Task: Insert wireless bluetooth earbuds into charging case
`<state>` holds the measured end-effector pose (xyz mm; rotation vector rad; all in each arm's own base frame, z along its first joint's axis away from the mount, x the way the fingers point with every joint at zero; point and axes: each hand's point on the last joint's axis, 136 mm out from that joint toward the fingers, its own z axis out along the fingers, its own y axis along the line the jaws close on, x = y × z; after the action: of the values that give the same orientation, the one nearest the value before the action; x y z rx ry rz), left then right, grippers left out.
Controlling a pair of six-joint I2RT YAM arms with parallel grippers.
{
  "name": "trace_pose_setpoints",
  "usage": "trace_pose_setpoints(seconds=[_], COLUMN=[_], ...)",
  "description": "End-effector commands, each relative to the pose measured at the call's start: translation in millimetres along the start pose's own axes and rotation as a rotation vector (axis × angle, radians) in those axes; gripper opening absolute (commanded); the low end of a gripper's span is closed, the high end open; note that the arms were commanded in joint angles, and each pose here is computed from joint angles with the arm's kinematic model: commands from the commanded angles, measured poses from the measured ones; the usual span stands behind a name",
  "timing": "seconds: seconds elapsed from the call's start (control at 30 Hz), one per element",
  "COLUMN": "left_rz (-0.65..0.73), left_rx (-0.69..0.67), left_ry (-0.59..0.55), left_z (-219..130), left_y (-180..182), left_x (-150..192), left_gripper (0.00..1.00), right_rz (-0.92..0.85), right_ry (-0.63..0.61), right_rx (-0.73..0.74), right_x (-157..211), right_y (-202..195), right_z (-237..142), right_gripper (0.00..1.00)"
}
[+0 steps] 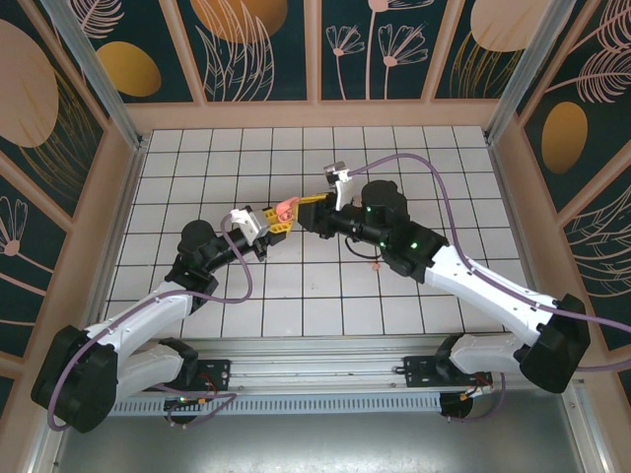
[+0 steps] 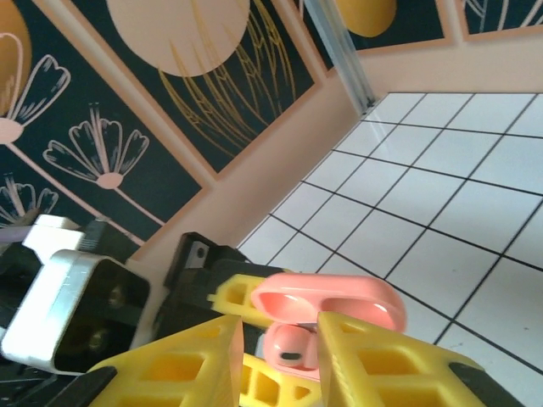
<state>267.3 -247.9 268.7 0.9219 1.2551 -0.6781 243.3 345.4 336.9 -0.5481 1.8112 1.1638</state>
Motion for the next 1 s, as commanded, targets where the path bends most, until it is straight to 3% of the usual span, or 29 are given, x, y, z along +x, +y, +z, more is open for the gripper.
trace_pose_setpoints(seconds=[0.0,0.67,0.87,0.97], left_rz=[0.021,0.025,0.02,0.008], left_rx=[0.007,0.012,0.004,-0.006], left_ry=[-0.058,-0.064,-0.053,-0.034], left_z=[-2,-1,-1,-1], left_y=[-3,-3,-2,-1], left_x=[-16,-20,-16,-8], left_gripper=[0.14,0.14,0.14,0.14], right_rz=[0.01,0.04,0.03,0.02], right_ry=[0.045,0.18,0.188,0.164], right_rx=[-0.058,0.019,0.04,0.034], right_x=[-1,36,36,25], right_y=[12,-15,-16,-12], right_z=[7,35,29,23], right_gripper=[0.28,0.08,0.1,0.15])
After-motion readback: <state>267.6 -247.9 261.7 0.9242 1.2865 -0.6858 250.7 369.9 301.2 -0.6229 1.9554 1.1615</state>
